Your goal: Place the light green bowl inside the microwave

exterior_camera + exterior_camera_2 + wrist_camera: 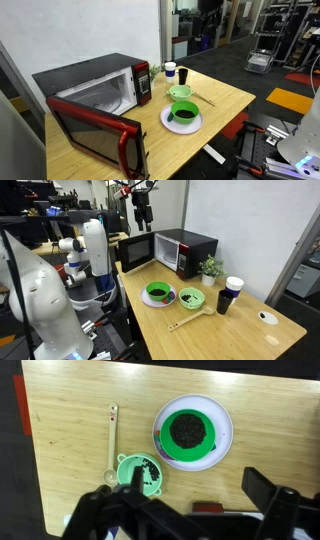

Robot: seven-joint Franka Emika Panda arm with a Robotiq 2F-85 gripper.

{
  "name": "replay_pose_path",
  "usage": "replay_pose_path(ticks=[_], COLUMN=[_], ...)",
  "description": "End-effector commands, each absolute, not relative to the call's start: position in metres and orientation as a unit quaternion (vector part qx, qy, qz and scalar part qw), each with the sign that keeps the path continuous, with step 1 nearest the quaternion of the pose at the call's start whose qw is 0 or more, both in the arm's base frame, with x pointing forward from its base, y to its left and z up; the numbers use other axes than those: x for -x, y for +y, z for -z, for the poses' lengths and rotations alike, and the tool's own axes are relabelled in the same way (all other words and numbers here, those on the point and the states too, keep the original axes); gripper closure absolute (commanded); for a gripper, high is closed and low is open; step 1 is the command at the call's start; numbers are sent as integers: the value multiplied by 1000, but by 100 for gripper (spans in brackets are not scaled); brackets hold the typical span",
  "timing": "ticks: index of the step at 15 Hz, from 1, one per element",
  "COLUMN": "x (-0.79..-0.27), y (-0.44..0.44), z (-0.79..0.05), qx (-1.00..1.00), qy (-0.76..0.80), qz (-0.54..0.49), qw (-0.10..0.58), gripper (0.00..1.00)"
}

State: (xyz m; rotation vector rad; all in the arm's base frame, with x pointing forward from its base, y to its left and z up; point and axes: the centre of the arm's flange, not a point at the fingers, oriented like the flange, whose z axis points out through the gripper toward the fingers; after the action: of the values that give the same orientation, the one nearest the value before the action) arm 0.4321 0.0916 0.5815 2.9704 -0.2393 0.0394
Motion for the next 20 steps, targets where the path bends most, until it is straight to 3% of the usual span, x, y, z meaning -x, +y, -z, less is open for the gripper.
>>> replay_pose_path(ticks=[1, 12, 20], x=[-432, -432, -480], y=[92, 92, 39], z=[-582, -582, -594], qx=[-993, -993, -995], qy=[-80, -80, -67], qz=[-13, -13, -20], qw=[81, 81, 73], gripper=[0, 0, 0])
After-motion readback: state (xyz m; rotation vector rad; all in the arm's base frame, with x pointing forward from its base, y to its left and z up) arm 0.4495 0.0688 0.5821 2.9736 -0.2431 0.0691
